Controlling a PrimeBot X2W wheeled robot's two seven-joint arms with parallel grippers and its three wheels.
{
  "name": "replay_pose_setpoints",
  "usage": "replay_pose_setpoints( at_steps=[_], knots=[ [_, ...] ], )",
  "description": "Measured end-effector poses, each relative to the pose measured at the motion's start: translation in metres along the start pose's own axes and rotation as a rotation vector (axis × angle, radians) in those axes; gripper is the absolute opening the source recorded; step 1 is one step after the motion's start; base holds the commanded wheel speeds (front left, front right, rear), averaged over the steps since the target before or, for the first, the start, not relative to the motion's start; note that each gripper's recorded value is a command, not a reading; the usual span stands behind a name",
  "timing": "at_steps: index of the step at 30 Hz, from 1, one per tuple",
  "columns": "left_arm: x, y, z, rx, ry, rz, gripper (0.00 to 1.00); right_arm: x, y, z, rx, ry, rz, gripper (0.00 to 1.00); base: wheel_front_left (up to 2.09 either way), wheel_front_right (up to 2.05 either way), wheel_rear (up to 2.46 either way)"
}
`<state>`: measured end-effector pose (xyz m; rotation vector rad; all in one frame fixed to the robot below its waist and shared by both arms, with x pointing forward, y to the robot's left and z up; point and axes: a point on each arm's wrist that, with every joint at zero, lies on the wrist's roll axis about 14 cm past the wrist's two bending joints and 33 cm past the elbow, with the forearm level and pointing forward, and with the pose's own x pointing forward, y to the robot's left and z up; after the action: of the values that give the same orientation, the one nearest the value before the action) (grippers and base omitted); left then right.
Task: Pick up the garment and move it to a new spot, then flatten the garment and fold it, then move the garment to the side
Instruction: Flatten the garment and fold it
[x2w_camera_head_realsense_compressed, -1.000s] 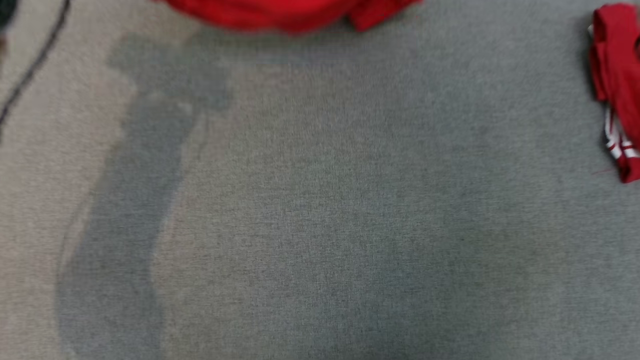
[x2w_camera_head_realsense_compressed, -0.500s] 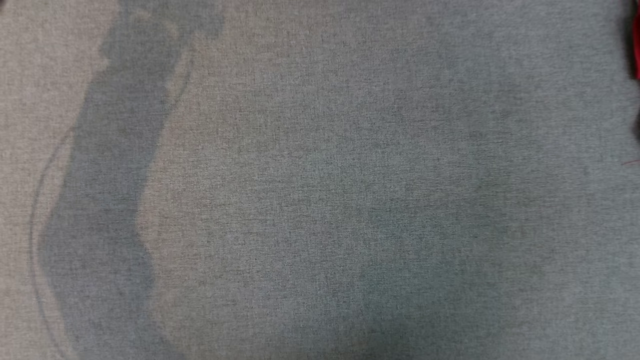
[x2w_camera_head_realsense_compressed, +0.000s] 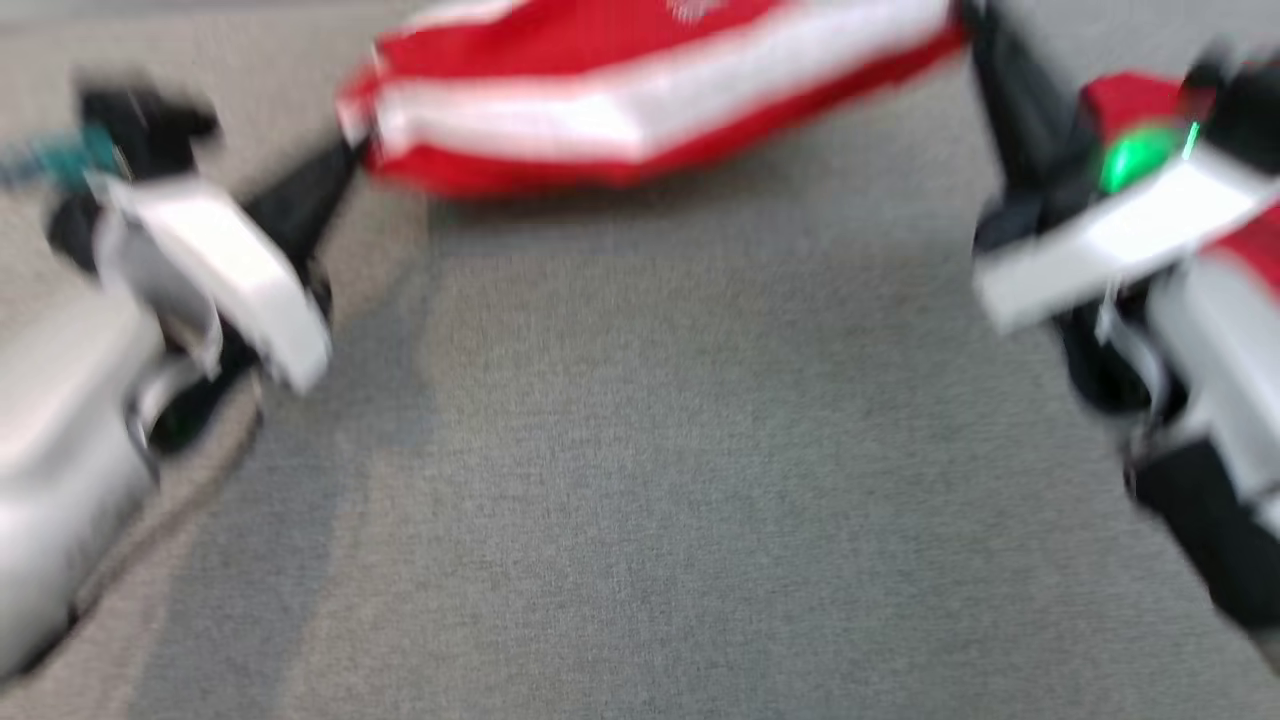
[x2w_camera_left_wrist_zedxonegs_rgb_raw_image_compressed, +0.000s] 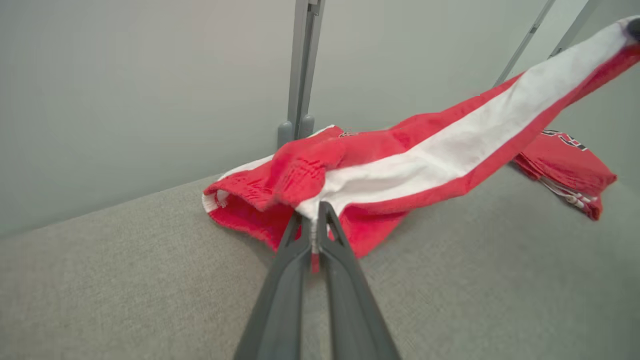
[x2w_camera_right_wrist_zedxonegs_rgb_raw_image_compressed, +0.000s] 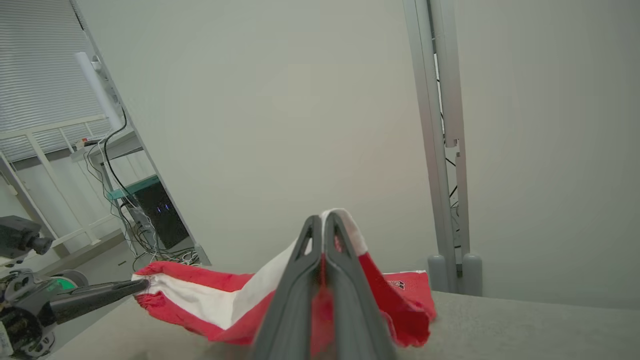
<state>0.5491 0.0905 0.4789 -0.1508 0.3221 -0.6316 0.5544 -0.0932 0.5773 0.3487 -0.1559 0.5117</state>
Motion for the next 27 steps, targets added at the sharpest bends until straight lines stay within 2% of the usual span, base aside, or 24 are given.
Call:
replay_pose_setpoints(
  at_steps=[3, 6, 10, 13, 17, 22, 25, 27],
  knots=[
    [-0.031, -0.023, -0.026, -0.014, 0.056, -0.034, 0.0, -0.044, 0.013, -0.014, -0.039, 0.087, 0.025, 0.0, 0.0, 0.0, 0.0],
    [-0.06, -0.047, -0.039, -0.027, 0.068, -0.049, 0.0, -0.085, 0.014, -0.011, -0.067, 0.127, 0.009, 0.0, 0.0, 0.0, 0.0],
    [-0.096, -0.089, -0.059, -0.09, 0.094, -0.081, 0.0, -0.132, 0.024, -0.009, -0.039, 0.147, -0.012, 0.0, 0.0, 0.0, 0.0],
    [-0.121, -0.11, -0.071, -0.105, 0.119, -0.078, 0.0, -0.162, 0.028, -0.006, -0.005, 0.152, -0.039, 0.0, 0.0, 0.0, 0.0],
    [-0.141, -0.142, -0.09, -0.18, 0.164, -0.101, 0.0, -0.196, 0.02, -0.002, 0.008, 0.169, -0.101, 0.0, 0.0, 0.0, 0.0],
    [-0.152, -0.159, -0.084, -0.22, 0.158, -0.11, 0.0, -0.21, 0.019, 0.006, 0.021, 0.159, -0.137, 0.0, 0.0, 0.0, 0.0],
    [-0.15, -0.149, -0.075, -0.175, 0.157, -0.091, 0.0, -0.195, 0.025, 0.009, 0.029, 0.152, -0.115, 0.0, 0.0, 0.0, 0.0],
    [-0.144, -0.144, -0.064, -0.203, 0.13, -0.085, 0.0, -0.181, 0.025, 0.013, 0.024, 0.149, -0.099, 0.0, 0.0, 0.0, 0.0]
  ],
)
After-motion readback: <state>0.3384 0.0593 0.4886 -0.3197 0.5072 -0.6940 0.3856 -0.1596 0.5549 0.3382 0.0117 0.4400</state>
